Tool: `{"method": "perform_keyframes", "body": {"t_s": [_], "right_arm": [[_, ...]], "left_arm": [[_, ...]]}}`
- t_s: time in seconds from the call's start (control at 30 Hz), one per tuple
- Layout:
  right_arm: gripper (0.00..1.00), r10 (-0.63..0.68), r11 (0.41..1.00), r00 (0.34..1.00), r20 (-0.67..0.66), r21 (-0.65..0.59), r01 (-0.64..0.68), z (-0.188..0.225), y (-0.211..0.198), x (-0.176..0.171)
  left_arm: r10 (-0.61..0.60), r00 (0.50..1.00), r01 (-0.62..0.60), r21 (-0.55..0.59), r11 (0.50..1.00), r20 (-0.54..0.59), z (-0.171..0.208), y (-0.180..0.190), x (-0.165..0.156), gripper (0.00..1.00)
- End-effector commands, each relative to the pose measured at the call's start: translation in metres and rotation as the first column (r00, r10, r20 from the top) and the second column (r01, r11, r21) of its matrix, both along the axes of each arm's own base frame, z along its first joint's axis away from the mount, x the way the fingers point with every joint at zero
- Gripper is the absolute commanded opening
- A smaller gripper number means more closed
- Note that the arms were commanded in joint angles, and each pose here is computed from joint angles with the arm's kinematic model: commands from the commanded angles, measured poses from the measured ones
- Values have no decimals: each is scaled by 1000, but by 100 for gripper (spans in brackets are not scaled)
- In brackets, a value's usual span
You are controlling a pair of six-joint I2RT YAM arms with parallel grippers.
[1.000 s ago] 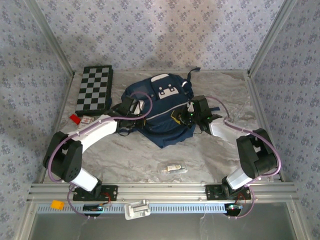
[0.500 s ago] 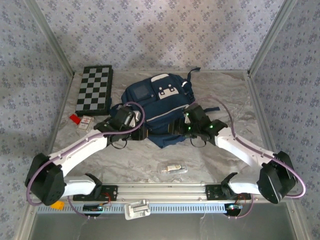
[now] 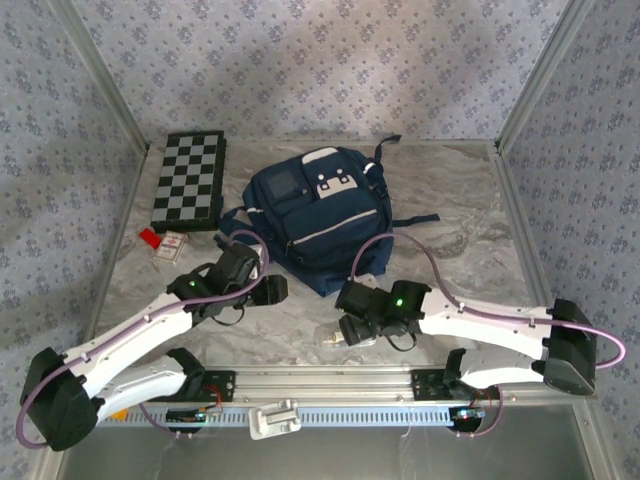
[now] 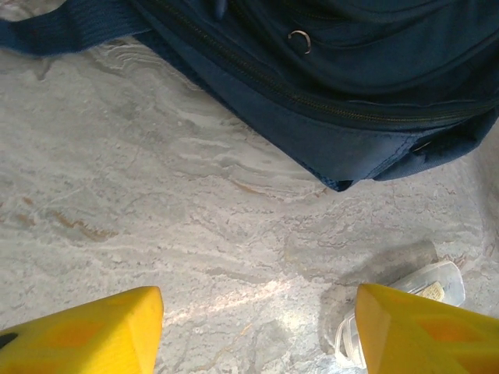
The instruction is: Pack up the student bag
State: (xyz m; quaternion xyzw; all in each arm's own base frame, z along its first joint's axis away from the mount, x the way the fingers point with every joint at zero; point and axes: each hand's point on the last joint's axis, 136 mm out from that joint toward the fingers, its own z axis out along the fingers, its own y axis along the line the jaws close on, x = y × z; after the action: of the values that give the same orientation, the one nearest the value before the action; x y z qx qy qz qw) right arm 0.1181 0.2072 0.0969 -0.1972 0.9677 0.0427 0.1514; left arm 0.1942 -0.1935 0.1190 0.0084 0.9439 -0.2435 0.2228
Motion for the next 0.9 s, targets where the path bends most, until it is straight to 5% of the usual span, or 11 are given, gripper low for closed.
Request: {"method": "perform_keyframes", "body": {"t_s": [0.0, 0.43, 0.87], "right_arm": [[95, -43, 995, 999, 7, -93, 44, -18, -20, -9], [100, 69, 989, 996, -55, -125, -76, -61, 22, -22], [100, -70, 988, 997, -26, -143, 66, -61, 11, 23]], "left_arm": [[51, 999, -50, 19, 999, -15, -6, 10, -4, 68], [121, 992, -119, 70, 990, -21, -14, 29, -3, 79], [150, 988, -149, 55, 987, -24, -15, 35, 6, 81]]}}
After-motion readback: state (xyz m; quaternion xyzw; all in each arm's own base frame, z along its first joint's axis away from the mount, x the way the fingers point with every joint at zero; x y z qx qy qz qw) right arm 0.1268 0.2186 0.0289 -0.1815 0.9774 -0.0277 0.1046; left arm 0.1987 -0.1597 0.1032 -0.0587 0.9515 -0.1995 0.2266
